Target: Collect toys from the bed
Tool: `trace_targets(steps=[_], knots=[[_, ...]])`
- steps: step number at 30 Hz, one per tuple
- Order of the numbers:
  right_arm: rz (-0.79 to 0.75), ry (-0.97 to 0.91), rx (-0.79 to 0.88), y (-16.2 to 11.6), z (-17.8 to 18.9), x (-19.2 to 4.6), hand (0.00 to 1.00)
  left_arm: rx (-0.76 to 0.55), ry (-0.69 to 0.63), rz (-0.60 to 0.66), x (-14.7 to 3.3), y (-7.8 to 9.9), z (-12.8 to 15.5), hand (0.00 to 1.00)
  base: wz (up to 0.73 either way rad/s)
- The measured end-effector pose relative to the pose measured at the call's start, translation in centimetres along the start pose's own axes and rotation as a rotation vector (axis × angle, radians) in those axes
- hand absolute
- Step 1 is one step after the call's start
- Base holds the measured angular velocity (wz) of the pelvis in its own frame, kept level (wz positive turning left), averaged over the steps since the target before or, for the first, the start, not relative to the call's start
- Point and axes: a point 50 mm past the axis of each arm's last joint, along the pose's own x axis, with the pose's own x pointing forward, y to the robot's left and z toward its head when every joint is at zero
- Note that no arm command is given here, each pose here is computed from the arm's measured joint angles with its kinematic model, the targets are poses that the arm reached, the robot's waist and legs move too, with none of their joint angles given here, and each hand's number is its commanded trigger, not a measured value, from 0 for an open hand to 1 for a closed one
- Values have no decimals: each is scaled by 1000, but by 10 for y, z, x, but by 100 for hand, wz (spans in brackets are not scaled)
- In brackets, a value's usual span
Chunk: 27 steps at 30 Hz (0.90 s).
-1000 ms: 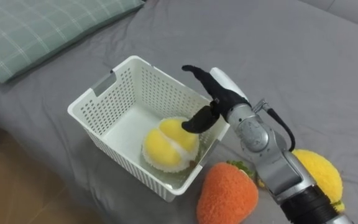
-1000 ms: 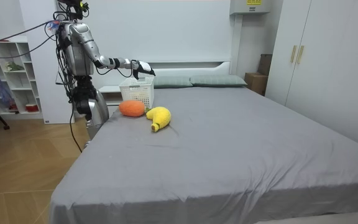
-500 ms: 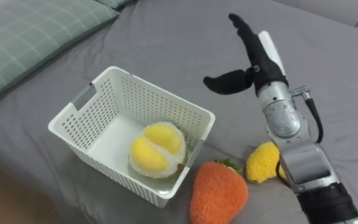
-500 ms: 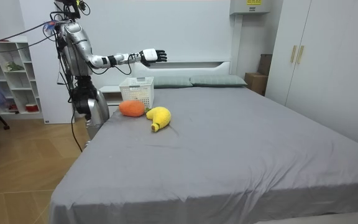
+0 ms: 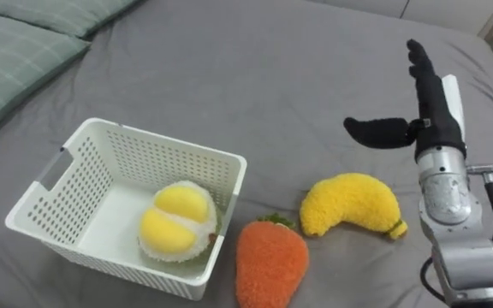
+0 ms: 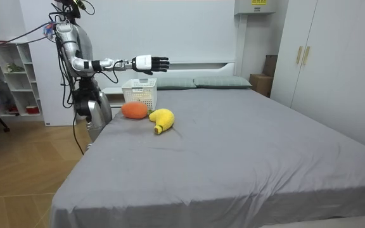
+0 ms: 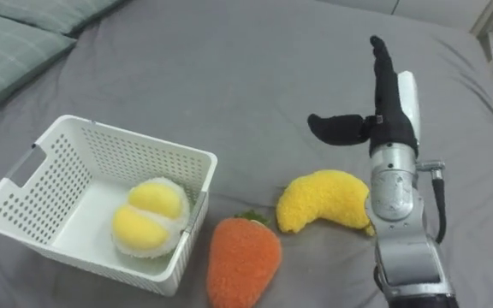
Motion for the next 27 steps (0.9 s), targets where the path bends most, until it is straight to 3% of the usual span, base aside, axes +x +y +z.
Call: trace_targets(steps=[6,21,27], knots=[[-24,86,-21,-8,-24,-5,0,-7,7,3,0,2,-3,0,-8],[51,313,-83,0,-80,-16,0,-30,-34,-14,1,-2,9,0,-1],[92,392,-114,7,-90,3,0,-20,-71,-32,2,-5,27,0,0]])
